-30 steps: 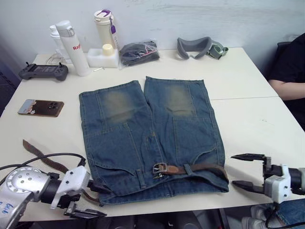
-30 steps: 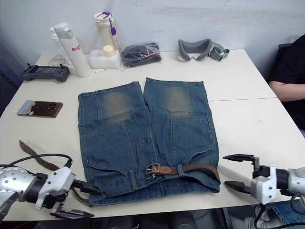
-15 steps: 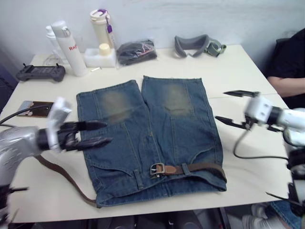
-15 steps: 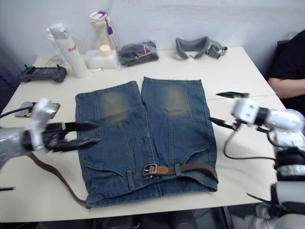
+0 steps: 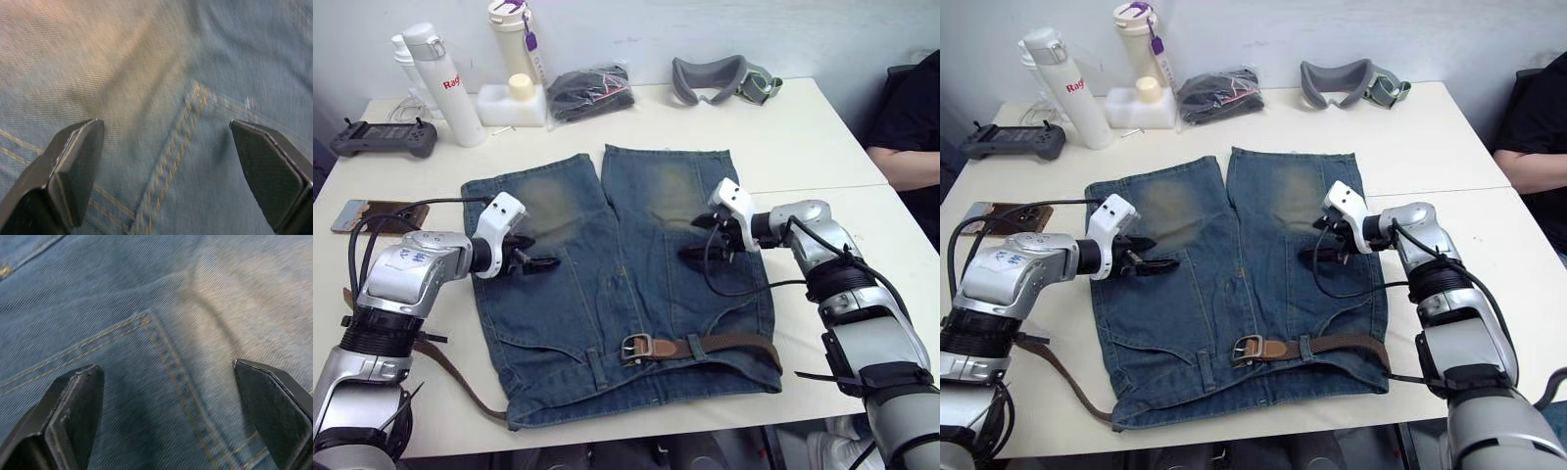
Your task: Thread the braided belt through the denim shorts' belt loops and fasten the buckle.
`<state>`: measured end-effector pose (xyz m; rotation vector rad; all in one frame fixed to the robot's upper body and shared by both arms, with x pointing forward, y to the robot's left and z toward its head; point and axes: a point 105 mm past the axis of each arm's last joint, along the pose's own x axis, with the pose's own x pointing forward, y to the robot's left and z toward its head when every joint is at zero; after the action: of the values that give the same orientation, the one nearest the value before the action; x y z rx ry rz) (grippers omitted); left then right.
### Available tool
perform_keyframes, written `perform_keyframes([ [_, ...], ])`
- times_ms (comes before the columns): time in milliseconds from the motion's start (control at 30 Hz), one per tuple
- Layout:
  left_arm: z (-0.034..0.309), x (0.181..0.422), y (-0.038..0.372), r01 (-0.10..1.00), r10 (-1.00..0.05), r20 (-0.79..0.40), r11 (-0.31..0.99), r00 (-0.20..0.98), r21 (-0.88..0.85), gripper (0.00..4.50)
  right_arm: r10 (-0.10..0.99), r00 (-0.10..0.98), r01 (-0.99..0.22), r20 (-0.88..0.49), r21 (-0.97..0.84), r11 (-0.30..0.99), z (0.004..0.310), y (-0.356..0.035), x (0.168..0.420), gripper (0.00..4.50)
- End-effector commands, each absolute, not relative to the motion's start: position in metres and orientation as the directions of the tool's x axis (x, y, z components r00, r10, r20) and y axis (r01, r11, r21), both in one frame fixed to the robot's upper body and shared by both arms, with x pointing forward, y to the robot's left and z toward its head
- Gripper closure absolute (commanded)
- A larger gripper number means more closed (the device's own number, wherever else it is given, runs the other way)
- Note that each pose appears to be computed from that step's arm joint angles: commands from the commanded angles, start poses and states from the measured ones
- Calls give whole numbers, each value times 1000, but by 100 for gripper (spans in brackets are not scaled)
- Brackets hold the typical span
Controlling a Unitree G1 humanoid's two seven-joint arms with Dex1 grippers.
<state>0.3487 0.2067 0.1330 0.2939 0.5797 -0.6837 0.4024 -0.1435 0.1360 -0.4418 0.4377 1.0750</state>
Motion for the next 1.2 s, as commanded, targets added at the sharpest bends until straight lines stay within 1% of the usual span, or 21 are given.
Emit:
perform_keyframes([
  [33,110,337,214,690,-471,-667,718,577,90,54,652,364,-892,-665,-47,449,104,-160,394,0],
  [67,106,336,212,698,-477,-670,711,568,86,78,657,351,-894,-668,-31,447,102,-159,392,24],
  [133,103,335,209,705,-492,-662,705,565,78,156,665,345,-894,-662,-17,447,100,-157,390,83],
  [233,108,339,204,709,-515,-635,701,576,74,293,697,337,-895,-633,14,446,104,-153,387,229],
  [333,129,351,196,698,-565,-544,714,620,54,426,724,369,-892,-582,-2,453,123,-149,391,374],
  [367,133,354,195,697,-574,-527,715,627,51,450,725,380,-889,-574,-11,457,127,-149,393,416],
  [400,138,360,195,683,-564,-511,728,649,64,450,720,408,-883,-561,-42,468,134,-149,398,442],
  [467,145,375,197,659,-533,-496,744,686,111,450,700,472,-862,-536,-117,492,148,-151,410,442],
  [633,169,412,198,615,-507,-427,771,748,162,450,608,631,-770,-481,-301,562,174,-159,439,442],
  [800,187,440,191,594,-490,-393,778,778,206,450,550,721,-691,-421,-378,616,188,-155,456,442],
  [900,190,450,189,582,-472,-392,779,789,233,450,520,761,-648,-389,-414,639,192,-150,463,442],
  [1100,176,456,182,585,-466,-411,776,783,235,450,443,817,-576,-369,-480,662,185,-152,470,442],
  [1167,174,453,179,605,-506,-397,776,766,180,366,459,820,-572,-342,-446,688,189,-151,470,365],
  [1200,174,452,177,617,-523,-395,770,755,161,335,473,814,-580,-336,-435,689,191,-151,469,336],
])
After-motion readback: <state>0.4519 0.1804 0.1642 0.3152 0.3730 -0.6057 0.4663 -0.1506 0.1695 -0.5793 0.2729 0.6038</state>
